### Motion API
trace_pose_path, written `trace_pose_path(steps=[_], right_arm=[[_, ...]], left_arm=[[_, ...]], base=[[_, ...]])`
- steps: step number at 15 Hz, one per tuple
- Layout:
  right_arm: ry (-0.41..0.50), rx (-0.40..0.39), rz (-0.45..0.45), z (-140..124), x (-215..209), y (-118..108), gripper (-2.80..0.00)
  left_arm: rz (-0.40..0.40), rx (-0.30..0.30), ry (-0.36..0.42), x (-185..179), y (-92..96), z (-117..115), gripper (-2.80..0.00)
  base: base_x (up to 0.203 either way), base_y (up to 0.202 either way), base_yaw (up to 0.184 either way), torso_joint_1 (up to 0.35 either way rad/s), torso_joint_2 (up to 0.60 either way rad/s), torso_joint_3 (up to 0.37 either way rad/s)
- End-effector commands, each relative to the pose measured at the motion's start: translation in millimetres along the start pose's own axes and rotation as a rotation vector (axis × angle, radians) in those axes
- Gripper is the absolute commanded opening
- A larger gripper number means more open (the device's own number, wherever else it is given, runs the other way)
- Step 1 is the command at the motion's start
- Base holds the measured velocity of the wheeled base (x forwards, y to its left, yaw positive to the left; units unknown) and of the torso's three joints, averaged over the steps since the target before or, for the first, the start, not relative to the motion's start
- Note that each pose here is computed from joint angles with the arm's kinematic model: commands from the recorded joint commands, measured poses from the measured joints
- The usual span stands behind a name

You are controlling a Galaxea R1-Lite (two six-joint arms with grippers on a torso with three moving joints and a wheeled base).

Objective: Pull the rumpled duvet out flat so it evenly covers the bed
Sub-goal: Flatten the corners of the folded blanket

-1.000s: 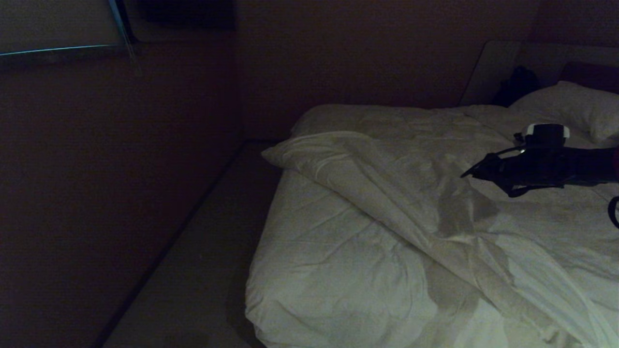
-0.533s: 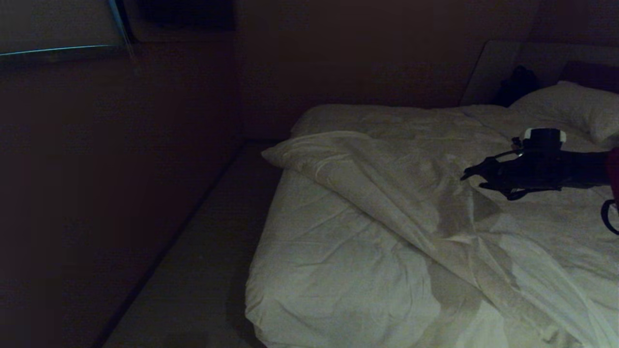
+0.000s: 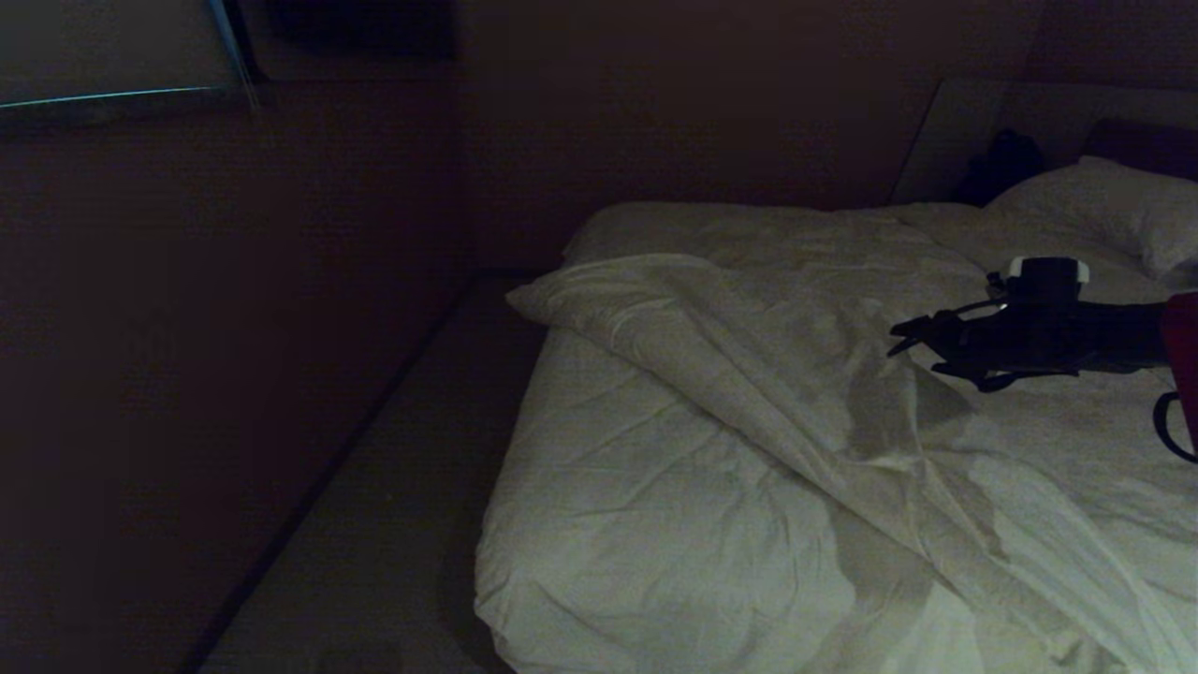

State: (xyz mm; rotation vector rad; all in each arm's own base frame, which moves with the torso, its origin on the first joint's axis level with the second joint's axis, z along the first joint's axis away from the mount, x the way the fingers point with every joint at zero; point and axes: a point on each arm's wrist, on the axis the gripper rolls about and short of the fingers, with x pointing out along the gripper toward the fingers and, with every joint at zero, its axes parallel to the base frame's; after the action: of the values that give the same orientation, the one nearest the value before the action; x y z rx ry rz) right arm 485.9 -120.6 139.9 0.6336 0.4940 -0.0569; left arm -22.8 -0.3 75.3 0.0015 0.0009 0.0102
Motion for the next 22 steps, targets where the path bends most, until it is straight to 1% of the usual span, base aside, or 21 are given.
trace_pose_path(steps=[1, 5, 8, 12, 14, 22], right_arm=[[0.01, -0.022, -0.023, -5, 7, -6, 0.0], [0.02, -0.058, -0.074, -14, 18, -15, 0.0], [0.041, -0.061, -0.077, -22, 26, -18, 0.0], [0.068, -0.066, -0.066, -30, 30, -10, 0.0], [0.091, -0.068, -0.051, -37, 33, -2, 0.0], [0.126, -0.065, -0.044, -45, 35, 9, 0.0]], left_arm=[[0.001, 0.0, 0.001, 0, 0.0, 0, -2.8], [0.001, 0.0, 0.001, 0, 0.0, 0, -2.8], [0.001, 0.0, 0.001, 0, 0.0, 0, -2.8], [0.001, 0.0, 0.001, 0, 0.0, 0, -2.8], [0.001, 0.0, 0.001, 0, 0.0, 0, -2.8], [0.001, 0.0, 0.001, 0, 0.0, 0, -2.8]], base=[[0.0, 0.0, 0.0, 0.0, 0.0, 0.0], [0.0, 0.0, 0.0, 0.0, 0.0, 0.0], [0.0, 0.0, 0.0, 0.0, 0.0, 0.0], [0.0, 0.0, 0.0, 0.0, 0.0, 0.0], [0.0, 0.0, 0.0, 0.0, 0.0, 0.0], [0.0, 0.0, 0.0, 0.0, 0.0, 0.0]])
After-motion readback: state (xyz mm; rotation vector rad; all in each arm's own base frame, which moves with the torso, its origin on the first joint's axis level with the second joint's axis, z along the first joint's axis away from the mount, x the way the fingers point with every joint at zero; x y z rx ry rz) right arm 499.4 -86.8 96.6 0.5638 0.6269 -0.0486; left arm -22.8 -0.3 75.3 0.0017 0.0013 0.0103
